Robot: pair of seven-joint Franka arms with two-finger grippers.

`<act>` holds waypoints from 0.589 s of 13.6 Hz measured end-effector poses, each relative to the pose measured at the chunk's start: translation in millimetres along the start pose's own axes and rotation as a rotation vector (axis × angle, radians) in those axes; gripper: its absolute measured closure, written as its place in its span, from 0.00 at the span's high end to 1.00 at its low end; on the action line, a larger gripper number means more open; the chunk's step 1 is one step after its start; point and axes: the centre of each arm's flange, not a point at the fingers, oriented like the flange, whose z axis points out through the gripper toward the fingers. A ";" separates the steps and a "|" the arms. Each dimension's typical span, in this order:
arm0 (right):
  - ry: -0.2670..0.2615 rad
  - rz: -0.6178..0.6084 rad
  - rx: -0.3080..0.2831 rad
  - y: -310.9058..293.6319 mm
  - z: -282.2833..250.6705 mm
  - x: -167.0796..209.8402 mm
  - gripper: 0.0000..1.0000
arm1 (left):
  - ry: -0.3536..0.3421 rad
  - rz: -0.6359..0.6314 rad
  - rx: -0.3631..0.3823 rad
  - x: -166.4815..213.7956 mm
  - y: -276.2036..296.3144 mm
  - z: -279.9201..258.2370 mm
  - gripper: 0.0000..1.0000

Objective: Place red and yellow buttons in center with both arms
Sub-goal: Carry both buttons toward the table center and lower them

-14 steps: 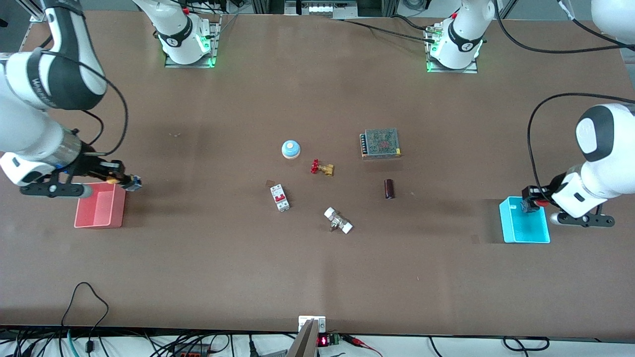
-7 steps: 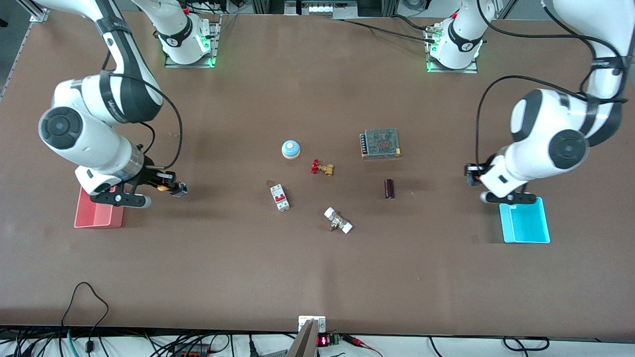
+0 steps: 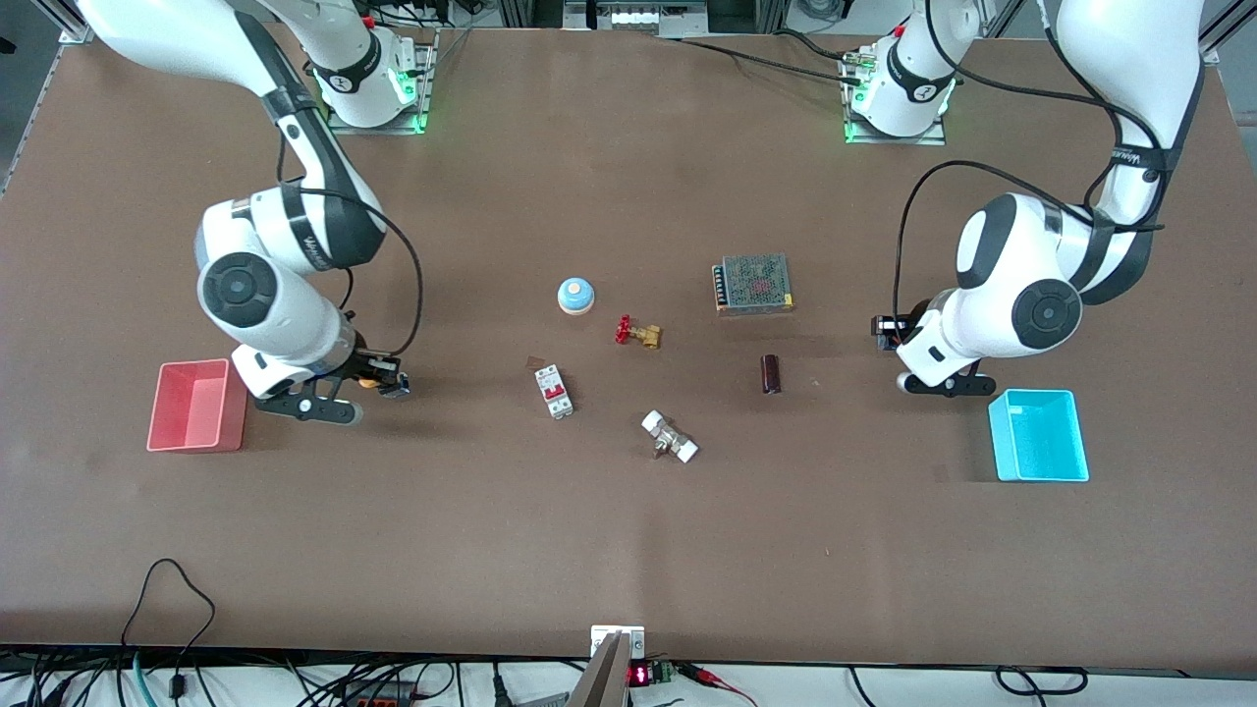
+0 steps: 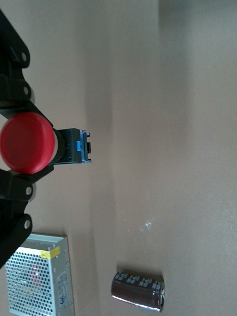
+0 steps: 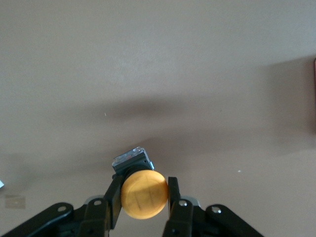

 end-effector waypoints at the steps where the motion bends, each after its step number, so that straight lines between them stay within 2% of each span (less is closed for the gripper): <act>1: -0.007 0.005 -0.005 -4.7 7.7 -3.6 0.41 | 0.003 -0.007 -0.016 3.0 -0.1 6.9 0.33; 8: -0.062 0.002 -0.027 -5.9 44.9 -14.8 0.41 | 0.122 -0.021 -0.049 9.8 -4.9 41.4 0.33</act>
